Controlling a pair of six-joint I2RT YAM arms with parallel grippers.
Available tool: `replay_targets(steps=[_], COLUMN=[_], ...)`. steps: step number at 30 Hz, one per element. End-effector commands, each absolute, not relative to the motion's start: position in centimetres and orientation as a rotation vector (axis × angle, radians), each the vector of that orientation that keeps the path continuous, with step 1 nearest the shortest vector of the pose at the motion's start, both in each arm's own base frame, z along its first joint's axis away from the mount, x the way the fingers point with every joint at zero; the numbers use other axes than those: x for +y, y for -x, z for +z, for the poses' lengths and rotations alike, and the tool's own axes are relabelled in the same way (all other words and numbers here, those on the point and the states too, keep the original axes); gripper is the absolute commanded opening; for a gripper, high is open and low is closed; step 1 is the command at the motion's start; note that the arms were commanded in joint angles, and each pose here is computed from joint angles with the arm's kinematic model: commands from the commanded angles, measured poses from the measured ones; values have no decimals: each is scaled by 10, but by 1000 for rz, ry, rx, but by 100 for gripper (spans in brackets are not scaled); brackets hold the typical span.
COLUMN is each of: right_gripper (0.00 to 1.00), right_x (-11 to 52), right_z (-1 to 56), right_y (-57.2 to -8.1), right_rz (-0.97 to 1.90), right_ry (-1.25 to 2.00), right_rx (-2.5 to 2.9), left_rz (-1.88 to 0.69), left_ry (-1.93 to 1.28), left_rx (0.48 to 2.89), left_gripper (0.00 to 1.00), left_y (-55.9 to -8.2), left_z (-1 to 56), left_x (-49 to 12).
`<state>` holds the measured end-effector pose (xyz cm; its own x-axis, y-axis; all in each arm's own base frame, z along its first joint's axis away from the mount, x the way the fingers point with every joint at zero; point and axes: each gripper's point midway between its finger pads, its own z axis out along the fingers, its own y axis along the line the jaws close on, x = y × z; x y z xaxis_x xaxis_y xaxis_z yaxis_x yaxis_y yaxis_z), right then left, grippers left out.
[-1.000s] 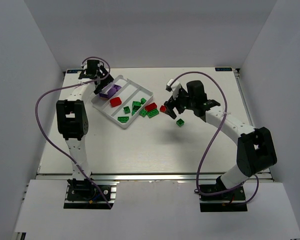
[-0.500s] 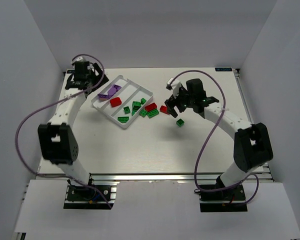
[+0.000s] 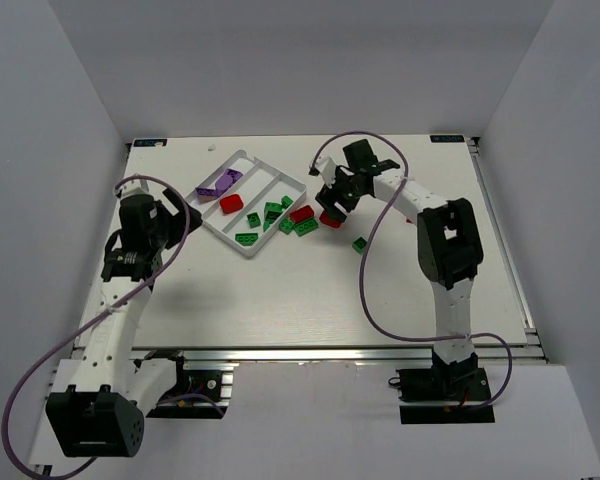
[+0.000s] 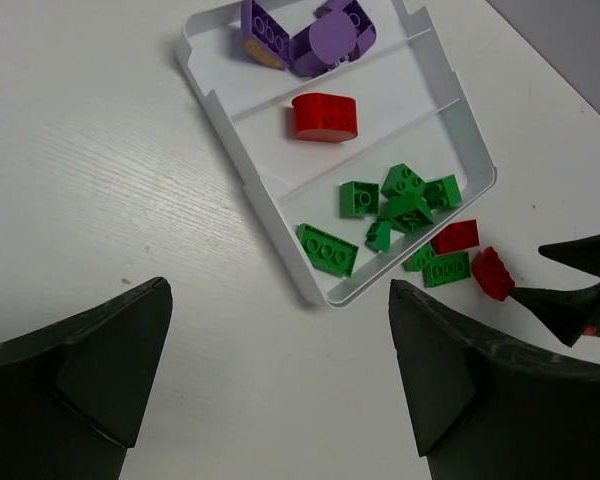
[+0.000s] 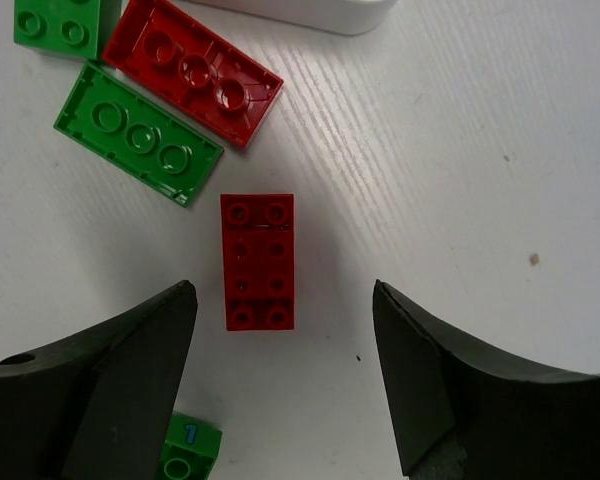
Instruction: Sort the legos into containers by color
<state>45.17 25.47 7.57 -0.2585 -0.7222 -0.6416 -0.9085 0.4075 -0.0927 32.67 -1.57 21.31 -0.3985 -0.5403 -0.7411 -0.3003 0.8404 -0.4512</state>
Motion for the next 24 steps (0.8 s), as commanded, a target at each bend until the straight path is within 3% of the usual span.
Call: replay_targets(steps=[1,9,12,18,24], right_gripper=[76,74,68,49,9], right_x=[255,261,265,267,265], right_z=[78,49,41,35,51], right_y=[-449,-438,-441,-447,-445], right_rz=[418,492,490,489,471], right_ry=[1455,1497,1501,1511,1524], right_rx=[2046,2092,2092,2081,2046], left_rz=[-343,-334,-348,-347,-366], left_ry=[616,607,609,612,620], left_rx=[1984,2009,2016,2020,2005], left_gripper=[98,98,98,98,98], left_y=[-315,-308,-306,-302,-300], left_z=[223,223,222,224,227], left_x=[-20,-21,-23,-23,-24])
